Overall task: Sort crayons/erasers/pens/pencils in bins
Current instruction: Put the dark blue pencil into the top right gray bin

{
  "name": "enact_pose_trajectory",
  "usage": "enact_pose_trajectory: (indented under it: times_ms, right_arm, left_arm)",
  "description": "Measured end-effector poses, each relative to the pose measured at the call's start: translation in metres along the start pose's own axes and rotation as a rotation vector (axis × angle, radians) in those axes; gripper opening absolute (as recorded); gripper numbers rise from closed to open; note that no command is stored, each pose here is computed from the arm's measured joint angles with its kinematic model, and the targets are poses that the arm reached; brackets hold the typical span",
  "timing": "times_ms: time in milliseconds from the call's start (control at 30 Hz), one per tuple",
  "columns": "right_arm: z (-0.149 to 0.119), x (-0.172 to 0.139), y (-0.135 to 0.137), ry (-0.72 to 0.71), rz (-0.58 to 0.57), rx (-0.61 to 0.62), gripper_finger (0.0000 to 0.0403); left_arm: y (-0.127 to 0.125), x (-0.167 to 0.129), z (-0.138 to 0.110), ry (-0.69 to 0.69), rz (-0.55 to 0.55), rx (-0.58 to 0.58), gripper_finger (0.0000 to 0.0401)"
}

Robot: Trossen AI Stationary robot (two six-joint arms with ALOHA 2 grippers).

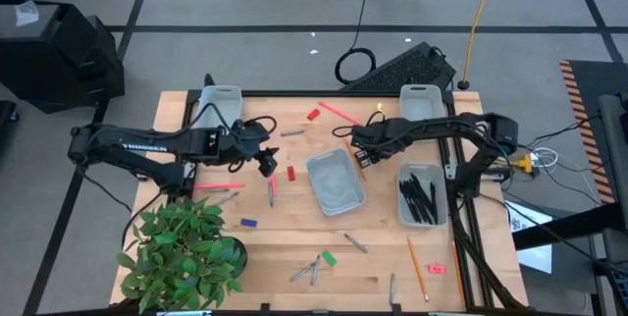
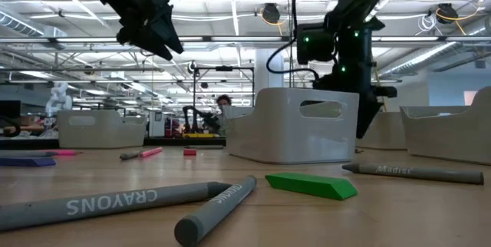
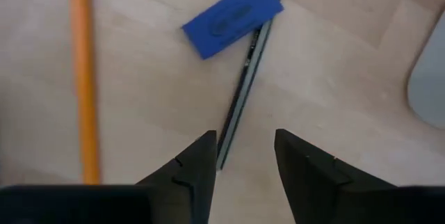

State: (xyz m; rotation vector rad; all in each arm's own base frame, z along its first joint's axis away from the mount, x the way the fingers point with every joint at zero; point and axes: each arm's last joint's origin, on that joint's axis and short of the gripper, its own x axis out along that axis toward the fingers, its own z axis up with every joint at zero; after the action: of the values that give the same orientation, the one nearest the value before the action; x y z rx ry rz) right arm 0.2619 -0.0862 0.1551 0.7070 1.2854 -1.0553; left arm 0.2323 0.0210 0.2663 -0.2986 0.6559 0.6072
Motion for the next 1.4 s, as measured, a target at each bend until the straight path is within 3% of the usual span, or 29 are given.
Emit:
enact_pose_trajectory:
  times_ms: [433, 833, 1000, 1200, 1400]
  right_arm:
    - [0.007, 0.028, -0.015, 0.041, 0.124, 0.153, 0.0074]
    - [0.0, 0.037, -0.024, 0.011, 0.064, 0.147, 0.0009]
    - [-0.001, 0.017, -0.034, -0.043, 0.027, 0.136, 0.0015]
    - [0.006, -0.028, -0.055, -0.174, 0.004, 0.152, 0.0015]
    - [0.03, -0.067, -0.085, -0.321, 0.057, 0.176, 0.0015]
  left_arm:
    - [-0.011, -0.005, -0.006, 0.006, -0.046, -0.001, 0.0223]
    - [-0.005, -0.029, 0.0, -0.039, -0.127, -0.068, 0.0223]
    - [0.002, -0.044, 0.002, -0.07, -0.158, -0.09, 0.0223]
    - [0.005, -0.051, 0.003, -0.095, -0.175, -0.102, 0.0223]
    - [0.006, -0.05, 0.004, -0.093, -0.17, -0.102, 0.0223]
